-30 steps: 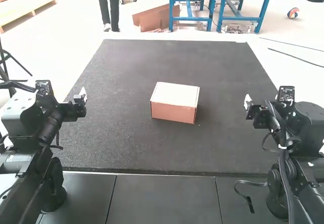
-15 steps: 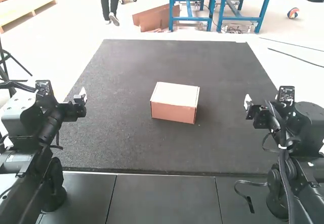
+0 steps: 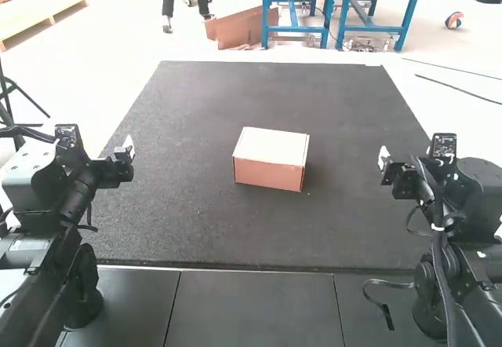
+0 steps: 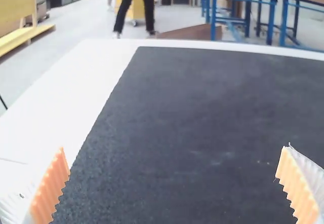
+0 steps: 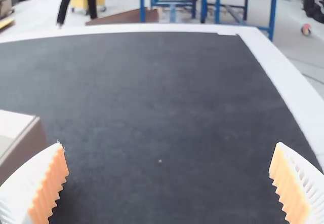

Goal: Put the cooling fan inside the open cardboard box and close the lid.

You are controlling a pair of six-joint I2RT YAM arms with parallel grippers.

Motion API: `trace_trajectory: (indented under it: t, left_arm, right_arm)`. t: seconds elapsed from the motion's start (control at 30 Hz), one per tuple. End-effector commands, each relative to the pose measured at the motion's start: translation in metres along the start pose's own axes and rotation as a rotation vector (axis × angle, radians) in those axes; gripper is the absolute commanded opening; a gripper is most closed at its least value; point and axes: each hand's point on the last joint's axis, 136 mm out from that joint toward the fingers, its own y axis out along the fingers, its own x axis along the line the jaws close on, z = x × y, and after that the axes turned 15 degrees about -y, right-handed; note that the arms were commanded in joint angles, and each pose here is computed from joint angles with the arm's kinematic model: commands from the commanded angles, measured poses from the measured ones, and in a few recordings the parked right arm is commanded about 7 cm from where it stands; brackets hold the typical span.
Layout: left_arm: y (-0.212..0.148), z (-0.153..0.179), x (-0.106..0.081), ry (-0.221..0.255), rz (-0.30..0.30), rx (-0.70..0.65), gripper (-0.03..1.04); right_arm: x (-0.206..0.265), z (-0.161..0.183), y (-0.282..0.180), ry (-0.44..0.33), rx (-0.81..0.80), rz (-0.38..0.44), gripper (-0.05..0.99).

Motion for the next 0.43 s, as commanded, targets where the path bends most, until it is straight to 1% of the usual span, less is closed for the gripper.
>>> trace_trajectory:
  t: [0.0, 0.4]
  left_arm:
    - [-0.0005, -0.0027, 0.0003, -0.007, 0.0, -0.018, 0.97]
    - [-0.0004, -0.002, 0.0005, -0.006, 0.0, -0.016, 0.97]
  right_arm:
    - [-0.0048, 0.0013, -0.0002, 0.009, 0.002, 0.024, 0.91]
    - [-0.0048, 0.0013, -0.0002, 0.009, 0.002, 0.024, 0.91]
